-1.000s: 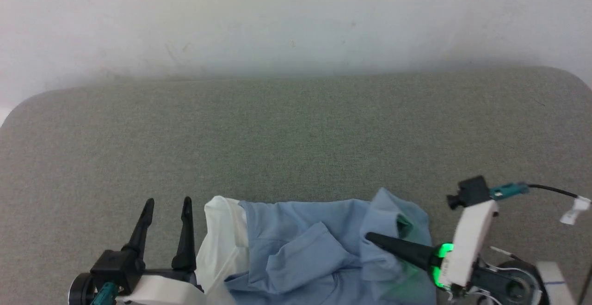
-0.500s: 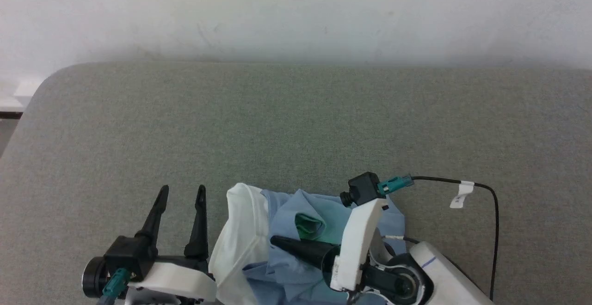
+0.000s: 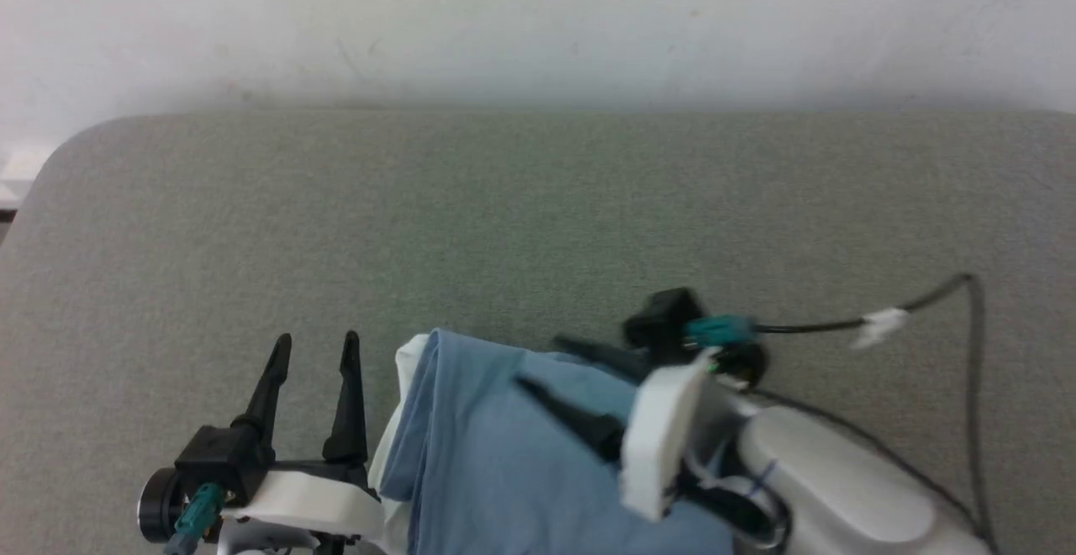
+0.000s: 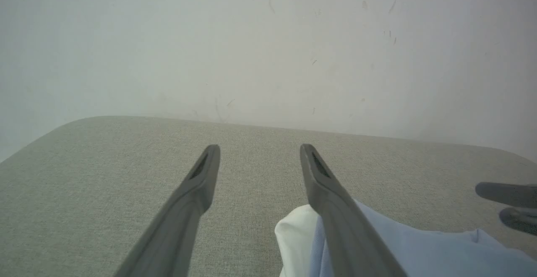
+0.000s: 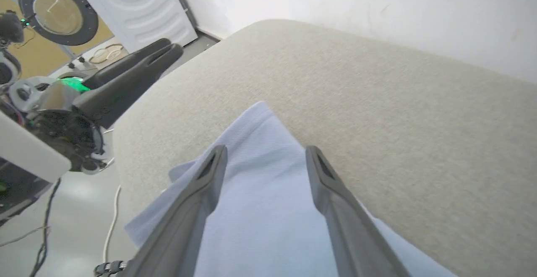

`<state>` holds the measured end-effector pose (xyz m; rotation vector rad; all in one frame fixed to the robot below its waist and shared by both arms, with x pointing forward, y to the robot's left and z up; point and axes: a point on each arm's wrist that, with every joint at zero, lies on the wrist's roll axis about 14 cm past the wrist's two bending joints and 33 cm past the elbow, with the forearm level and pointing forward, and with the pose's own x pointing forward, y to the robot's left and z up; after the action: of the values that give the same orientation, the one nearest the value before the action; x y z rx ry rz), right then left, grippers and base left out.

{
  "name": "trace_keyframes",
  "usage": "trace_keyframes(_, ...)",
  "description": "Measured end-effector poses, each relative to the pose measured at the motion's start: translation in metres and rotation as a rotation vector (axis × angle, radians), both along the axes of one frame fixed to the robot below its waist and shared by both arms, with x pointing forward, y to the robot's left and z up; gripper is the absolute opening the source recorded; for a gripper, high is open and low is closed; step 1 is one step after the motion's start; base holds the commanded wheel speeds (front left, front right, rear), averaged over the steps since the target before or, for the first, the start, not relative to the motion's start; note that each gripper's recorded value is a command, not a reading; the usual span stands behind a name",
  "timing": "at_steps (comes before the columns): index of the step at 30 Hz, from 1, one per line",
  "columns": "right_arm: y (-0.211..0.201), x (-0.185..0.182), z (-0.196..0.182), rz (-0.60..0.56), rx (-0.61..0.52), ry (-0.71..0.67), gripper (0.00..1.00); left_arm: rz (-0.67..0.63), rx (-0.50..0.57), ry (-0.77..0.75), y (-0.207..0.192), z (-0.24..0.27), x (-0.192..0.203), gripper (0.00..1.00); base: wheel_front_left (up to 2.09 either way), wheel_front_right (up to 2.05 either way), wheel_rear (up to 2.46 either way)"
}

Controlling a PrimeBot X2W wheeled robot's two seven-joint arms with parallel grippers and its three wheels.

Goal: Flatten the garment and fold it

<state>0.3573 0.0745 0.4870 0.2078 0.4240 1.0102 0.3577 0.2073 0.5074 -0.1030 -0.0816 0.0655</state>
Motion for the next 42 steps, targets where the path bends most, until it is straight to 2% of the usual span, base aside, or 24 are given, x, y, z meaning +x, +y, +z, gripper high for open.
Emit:
trace_keyframes(3,-0.042,0.026,0.011,-0.13,-0.014,-0.158,1.0,0.002,0.009,-0.008,-0.001,0.003,0.001,1.0,0.0,0.0,0.0)
trace_keyframes(7,-0.111,0.047,0.021,-0.363,-0.008,-0.279,1.0,-0.007,0.013,-0.01,-0.005,0.003,0.002,1.0,0.0,0.0,0.0)
trace_keyframes(11,-0.179,0.044,0.028,-0.589,-0.007,-0.349,1.0,-0.028,0.01,-0.019,-0.012,0.005,0.004,1.0,0.0,0.0,0.0)
trace_keyframes(15,-0.226,0.029,0.042,-0.76,0.004,-0.401,1.0,-0.041,0.008,-0.017,-0.017,0.005,0.005,1.0,0.0,0.0,0.0)
trace_keyframes(20,-0.27,0.009,0.038,-0.922,-0.011,-0.332,1.0,-0.051,0.005,-0.02,-0.02,0.006,0.008,1.0,0.0,0.0,0.0)
trace_keyframes(24,-0.302,0.003,0.015,-1.02,0.018,-0.131,1.0,-0.038,-0.012,-0.011,-0.016,0.002,0.008,1.0,0.0,0.0,0.0)
trace_keyframes(28,-0.304,-0.013,-0.041,-0.991,0.054,0.278,1.0,-0.018,-0.028,-0.012,-0.009,0.002,0.005,1.0,0.0,0.0,0.0)
trace_keyframes(30,-0.299,-0.027,-0.068,-0.941,0.029,0.467,1.0,-0.009,-0.03,-0.012,-0.006,0.002,0.002,1.0,0.0,0.0,0.0)
trace_keyframes(32,-0.28,-0.033,-0.079,-0.885,0.112,0.618,1.0,0.001,-0.033,-0.013,-0.002,0.002,-0.001,1.0,0.0,0.0,0.0)
trace_keyframes(37,-0.218,-0.031,-0.088,-0.705,0.213,0.812,1.0,0.033,-0.039,-0.011,0.007,0.001,-0.01,1.0,0.0,0.0,0.0)
trace_keyframes(42,-0.164,-0.027,-0.089,-0.549,0.269,0.924,1.0,0.055,-0.048,-0.003,0.014,-0.002,-0.017,1.0,0.0,0.0,0.0)
